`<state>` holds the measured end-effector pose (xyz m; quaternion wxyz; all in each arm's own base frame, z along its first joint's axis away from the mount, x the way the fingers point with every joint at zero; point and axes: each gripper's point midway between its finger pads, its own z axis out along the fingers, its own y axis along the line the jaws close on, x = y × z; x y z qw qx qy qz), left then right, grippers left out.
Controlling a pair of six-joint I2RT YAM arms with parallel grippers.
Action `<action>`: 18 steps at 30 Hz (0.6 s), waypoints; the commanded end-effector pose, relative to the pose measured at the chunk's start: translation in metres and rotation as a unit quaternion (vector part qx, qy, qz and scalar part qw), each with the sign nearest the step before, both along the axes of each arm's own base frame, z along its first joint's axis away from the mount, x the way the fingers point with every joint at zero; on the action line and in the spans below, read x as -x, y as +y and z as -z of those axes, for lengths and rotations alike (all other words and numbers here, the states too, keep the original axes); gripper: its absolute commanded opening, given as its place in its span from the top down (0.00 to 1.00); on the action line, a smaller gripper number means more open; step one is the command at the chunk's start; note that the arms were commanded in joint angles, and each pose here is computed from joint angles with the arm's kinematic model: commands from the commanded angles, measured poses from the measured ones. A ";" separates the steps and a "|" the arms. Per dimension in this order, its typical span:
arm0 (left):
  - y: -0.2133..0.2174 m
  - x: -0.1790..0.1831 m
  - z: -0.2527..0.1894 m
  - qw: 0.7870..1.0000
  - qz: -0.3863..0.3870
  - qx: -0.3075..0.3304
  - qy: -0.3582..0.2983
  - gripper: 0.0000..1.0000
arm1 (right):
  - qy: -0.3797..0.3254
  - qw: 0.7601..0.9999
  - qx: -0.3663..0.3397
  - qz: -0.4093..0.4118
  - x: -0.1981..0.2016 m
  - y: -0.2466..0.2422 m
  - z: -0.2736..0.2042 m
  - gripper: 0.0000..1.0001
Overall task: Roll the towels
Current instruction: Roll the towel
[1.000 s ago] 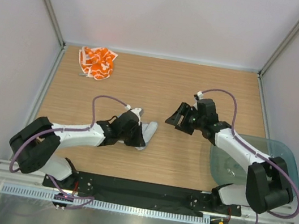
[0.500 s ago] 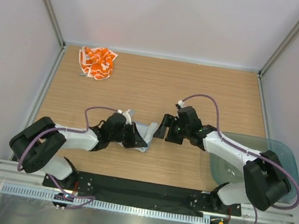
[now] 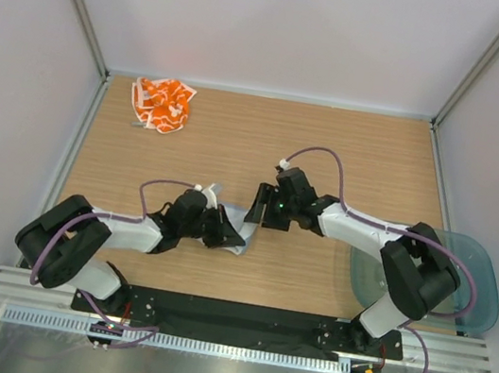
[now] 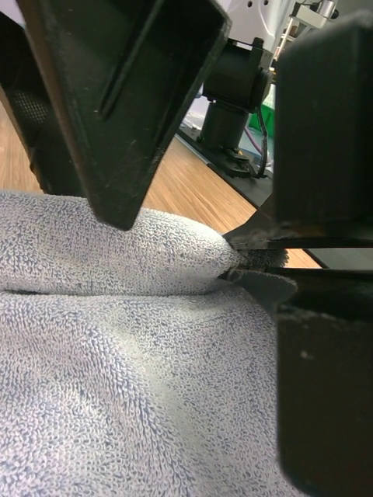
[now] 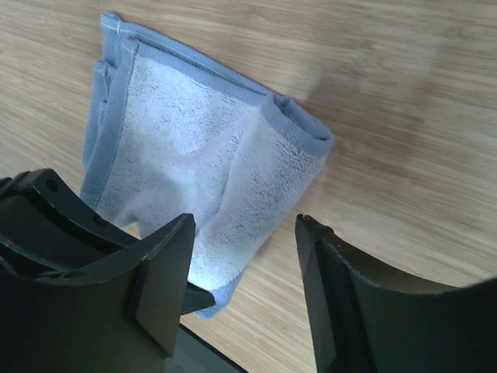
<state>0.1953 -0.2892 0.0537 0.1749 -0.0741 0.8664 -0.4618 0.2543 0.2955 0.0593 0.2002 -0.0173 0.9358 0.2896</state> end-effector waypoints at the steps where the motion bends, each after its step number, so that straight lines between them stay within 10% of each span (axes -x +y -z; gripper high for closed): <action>1: -0.003 -0.002 -0.008 1.000 0.010 0.017 -0.020 1.00 | -0.027 1.000 -0.008 0.004 -0.015 0.017 -0.015 0.39; 18: 0.010 -0.002 0.012 0.999 0.005 -0.031 -0.028 0.88 | -0.011 0.989 0.144 -0.038 0.007 0.019 0.001 0.88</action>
